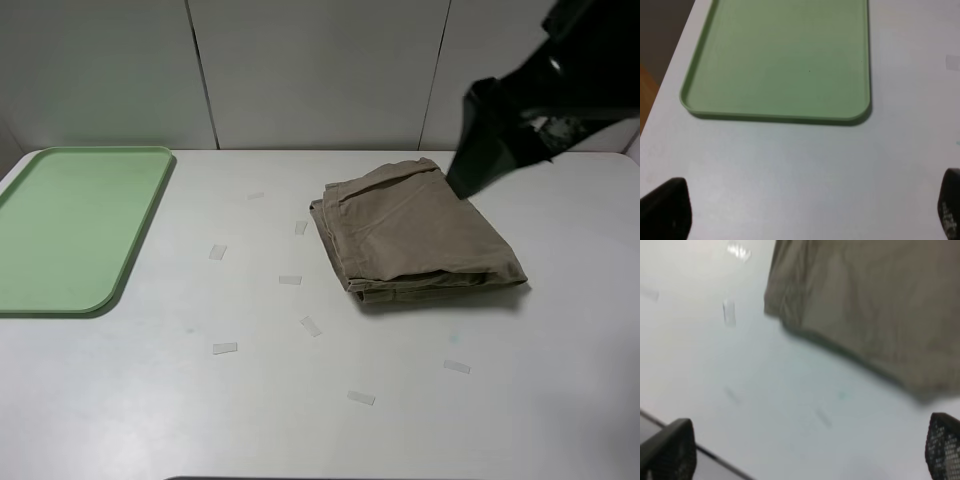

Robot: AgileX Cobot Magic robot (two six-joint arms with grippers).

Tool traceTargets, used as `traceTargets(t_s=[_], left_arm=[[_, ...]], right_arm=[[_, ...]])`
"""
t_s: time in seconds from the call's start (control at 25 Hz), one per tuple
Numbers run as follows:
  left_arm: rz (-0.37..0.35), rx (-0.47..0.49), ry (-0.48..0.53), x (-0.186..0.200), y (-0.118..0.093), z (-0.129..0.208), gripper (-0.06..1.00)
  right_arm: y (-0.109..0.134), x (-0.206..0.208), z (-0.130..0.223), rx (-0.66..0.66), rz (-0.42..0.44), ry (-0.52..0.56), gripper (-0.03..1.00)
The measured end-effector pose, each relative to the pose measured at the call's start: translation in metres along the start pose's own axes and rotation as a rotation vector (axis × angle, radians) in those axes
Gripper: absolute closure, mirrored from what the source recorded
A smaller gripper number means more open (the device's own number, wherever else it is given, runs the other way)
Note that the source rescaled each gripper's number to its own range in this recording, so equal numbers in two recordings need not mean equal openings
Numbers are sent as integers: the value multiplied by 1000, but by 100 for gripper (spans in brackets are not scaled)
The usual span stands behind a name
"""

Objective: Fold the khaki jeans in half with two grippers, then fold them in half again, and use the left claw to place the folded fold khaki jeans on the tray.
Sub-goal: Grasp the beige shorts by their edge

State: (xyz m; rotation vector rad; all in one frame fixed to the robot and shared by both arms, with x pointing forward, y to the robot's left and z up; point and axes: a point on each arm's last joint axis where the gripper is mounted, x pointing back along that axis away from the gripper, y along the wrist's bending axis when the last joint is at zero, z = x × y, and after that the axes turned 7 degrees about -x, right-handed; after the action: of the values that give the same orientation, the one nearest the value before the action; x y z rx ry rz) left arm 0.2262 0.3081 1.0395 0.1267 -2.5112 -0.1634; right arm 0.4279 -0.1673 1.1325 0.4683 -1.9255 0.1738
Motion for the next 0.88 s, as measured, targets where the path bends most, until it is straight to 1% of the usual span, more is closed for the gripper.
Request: traceTargets(t_s=[0.2, 0.44, 0.72, 0.88], left_arm=[[0, 0, 0, 0, 0, 0, -4], [0, 0, 0, 0, 0, 0, -4], [0, 0, 0, 0, 0, 0, -4], [0, 0, 0, 0, 0, 0, -4]], right_arm=[[-12, 16, 55, 1, -7, -34, -3], [-23, 37, 109, 3, -31, -145, -3], [-32, 56, 153, 5, -61, -289, -3], [-35, 57, 170, 3, -72, -332, -3]])
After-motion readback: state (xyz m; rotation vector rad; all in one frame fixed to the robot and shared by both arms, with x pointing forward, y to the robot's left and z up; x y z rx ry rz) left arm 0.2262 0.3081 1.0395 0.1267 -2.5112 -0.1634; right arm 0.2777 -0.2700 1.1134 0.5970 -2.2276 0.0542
